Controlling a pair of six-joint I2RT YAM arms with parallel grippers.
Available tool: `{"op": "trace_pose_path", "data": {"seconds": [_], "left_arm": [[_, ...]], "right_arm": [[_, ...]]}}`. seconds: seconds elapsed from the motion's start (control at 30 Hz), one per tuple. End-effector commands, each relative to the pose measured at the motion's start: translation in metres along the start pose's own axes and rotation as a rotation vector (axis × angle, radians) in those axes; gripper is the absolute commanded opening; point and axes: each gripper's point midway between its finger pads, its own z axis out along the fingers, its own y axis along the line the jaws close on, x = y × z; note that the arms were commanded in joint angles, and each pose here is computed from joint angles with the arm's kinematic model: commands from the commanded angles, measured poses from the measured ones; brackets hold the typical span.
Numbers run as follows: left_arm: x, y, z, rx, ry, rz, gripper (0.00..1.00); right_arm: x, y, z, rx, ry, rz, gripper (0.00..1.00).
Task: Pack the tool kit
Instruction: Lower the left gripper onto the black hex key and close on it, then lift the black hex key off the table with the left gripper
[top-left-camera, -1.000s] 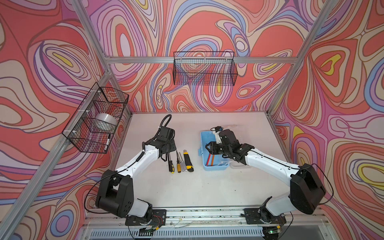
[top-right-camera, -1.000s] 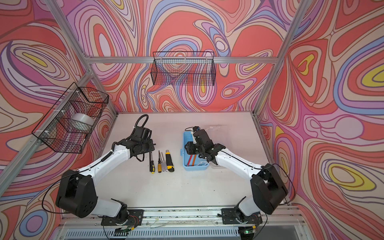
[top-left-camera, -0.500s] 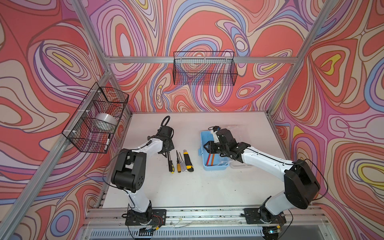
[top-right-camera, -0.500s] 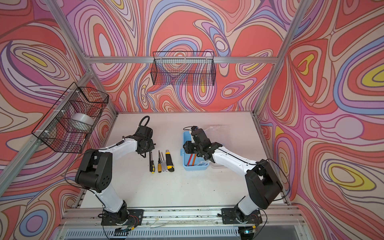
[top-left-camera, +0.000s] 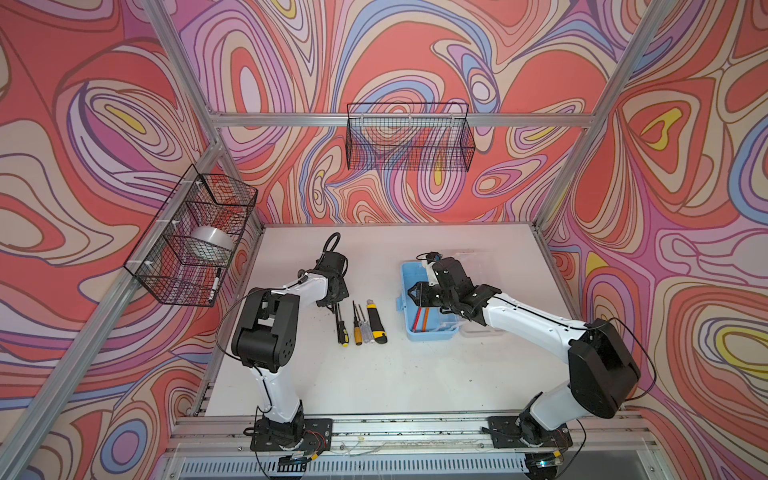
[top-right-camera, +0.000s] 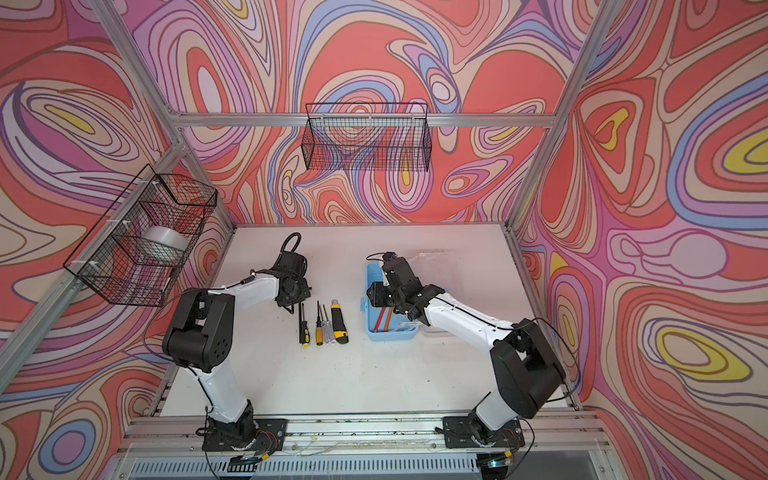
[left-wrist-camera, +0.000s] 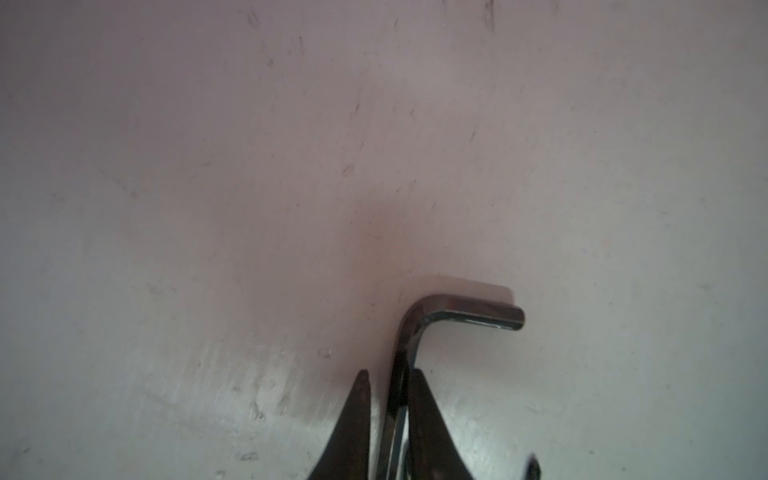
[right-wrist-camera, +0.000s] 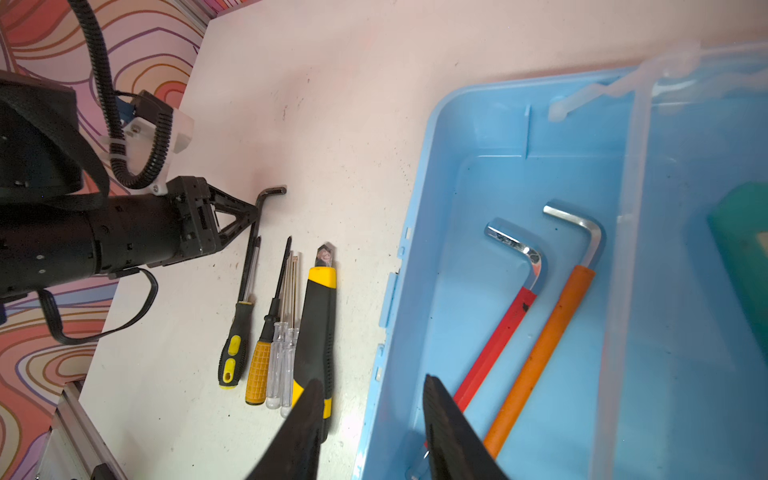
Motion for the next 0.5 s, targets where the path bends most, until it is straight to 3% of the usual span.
{"op": "trace_pose_path", "data": {"seconds": [0.0, 0.47], "left_arm": [[-0.0051, -0.0023, 0.0045, 0.006, 0.001, -0.025, 0.16], [0.0031, 0.0014, 0.0060, 0.003, 0.018, -0.029, 0.08]], "right_arm": [[-0.0070, 0.0015, -0.0030, 0.010, -0.018, 0.001, 0.41], [-0.0029, -0.0045, -0.0010, 0.032, -0.010, 0.003, 0.41]]}}
